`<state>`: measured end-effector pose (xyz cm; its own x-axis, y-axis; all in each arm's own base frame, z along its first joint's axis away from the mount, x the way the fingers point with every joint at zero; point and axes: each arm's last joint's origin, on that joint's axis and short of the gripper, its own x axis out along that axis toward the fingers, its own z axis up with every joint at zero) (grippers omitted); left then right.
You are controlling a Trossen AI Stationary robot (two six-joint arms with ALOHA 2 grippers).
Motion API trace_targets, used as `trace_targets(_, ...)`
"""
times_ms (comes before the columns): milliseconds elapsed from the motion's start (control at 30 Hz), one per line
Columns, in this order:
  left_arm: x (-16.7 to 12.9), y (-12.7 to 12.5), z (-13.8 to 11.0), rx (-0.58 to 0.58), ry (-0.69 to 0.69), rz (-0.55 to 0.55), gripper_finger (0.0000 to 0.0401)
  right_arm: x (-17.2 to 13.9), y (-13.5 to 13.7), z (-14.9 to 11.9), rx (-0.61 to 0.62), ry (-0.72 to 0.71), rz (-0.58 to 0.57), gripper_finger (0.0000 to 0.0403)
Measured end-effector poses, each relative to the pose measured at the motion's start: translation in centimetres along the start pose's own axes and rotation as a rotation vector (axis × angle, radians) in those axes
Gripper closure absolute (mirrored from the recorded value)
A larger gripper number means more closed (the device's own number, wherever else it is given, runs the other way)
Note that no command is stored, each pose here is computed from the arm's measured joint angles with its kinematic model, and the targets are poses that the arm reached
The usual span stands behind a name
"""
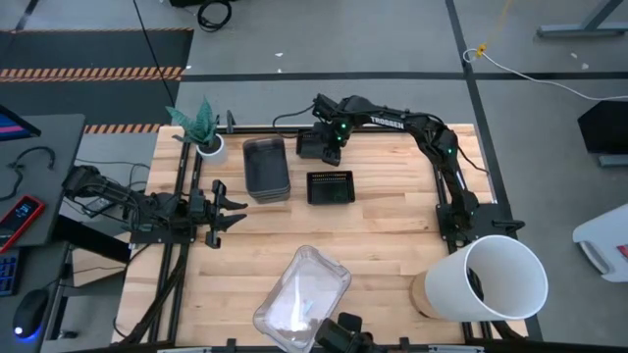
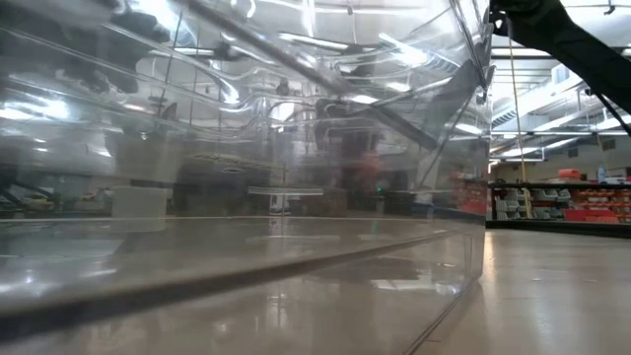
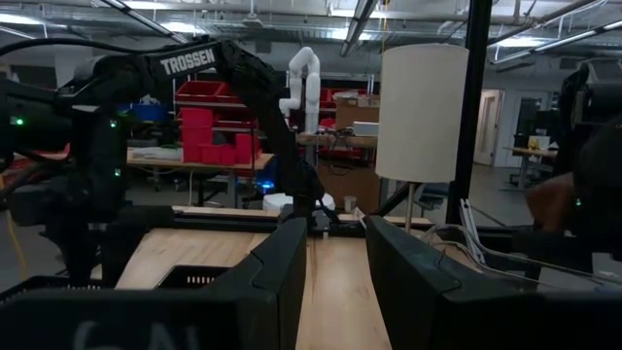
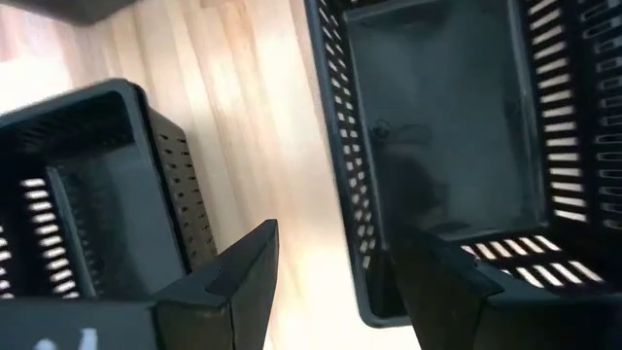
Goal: Stack baskets by color
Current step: Stack the top black bin on top of the bottom black bin
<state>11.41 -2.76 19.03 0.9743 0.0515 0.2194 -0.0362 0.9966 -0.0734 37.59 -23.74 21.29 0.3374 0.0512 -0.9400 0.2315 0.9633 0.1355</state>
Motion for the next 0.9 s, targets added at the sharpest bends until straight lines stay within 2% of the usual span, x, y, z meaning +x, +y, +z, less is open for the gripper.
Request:
trace_targets(200,0.0,0.0,0.0,0.0,0.0,0.0,0.0284,-0.4,-0.13,0.13,-0.05,0.022,-0.075,0.0199)
trace_targets(367,0.0,0.0,0.0,0.0,0.0,0.0,0.0284,-0.46,-0.13,0.16,-0.062,0.022,-0.079,0.0199)
trace_targets(900,0.0,0.0,0.0,0.0,0.0,0.0,0.0284,-0.53,-0.53,0.03,0.096,0.047,-0.2,0.0178)
